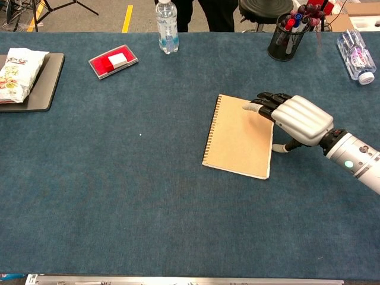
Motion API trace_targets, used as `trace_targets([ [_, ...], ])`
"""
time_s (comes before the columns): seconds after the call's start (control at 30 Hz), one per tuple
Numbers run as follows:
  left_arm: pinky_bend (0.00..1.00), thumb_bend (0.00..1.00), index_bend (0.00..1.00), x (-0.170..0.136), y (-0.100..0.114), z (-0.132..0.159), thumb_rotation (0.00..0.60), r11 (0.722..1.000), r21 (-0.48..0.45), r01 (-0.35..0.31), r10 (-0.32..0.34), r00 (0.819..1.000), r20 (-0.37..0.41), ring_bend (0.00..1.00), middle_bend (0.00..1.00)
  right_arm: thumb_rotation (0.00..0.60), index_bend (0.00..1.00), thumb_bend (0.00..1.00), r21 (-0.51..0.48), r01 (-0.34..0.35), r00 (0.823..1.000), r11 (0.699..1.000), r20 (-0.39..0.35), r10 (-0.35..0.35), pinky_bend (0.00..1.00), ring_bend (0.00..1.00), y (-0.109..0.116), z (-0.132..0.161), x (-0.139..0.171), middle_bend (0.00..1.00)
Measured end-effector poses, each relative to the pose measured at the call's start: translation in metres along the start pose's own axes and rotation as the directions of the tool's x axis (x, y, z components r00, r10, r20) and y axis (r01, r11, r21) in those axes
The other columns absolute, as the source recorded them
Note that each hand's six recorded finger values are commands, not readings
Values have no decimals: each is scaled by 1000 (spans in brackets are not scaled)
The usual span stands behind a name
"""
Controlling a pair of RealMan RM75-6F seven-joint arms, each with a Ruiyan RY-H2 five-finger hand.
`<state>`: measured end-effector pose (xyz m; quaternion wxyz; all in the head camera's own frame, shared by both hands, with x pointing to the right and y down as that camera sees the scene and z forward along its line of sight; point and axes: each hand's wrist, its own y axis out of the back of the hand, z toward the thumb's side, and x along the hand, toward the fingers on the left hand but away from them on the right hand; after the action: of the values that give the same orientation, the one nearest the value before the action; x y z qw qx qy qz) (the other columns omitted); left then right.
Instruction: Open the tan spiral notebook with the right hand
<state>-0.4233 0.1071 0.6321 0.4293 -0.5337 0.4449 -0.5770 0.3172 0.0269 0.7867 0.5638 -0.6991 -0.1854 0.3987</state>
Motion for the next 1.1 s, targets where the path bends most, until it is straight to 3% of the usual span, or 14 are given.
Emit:
trace_targets([
  [0.63, 833, 326, 609, -1, 0, 0, 600, 1000, -1, 1, -1, 1000, -1, 549, 588, 600, 170, 278, -11, 5, 1000, 1000, 1, -5, 211, 116, -2, 1, -4, 213],
  [1.1, 833, 327, 609, -1, 1, 0, 600, 1000, -2, -2, 2, 1000, 0, 549, 588, 600, 209, 282, -33, 38, 999, 999, -7, -38, 217, 143, -2, 6, -14, 245],
])
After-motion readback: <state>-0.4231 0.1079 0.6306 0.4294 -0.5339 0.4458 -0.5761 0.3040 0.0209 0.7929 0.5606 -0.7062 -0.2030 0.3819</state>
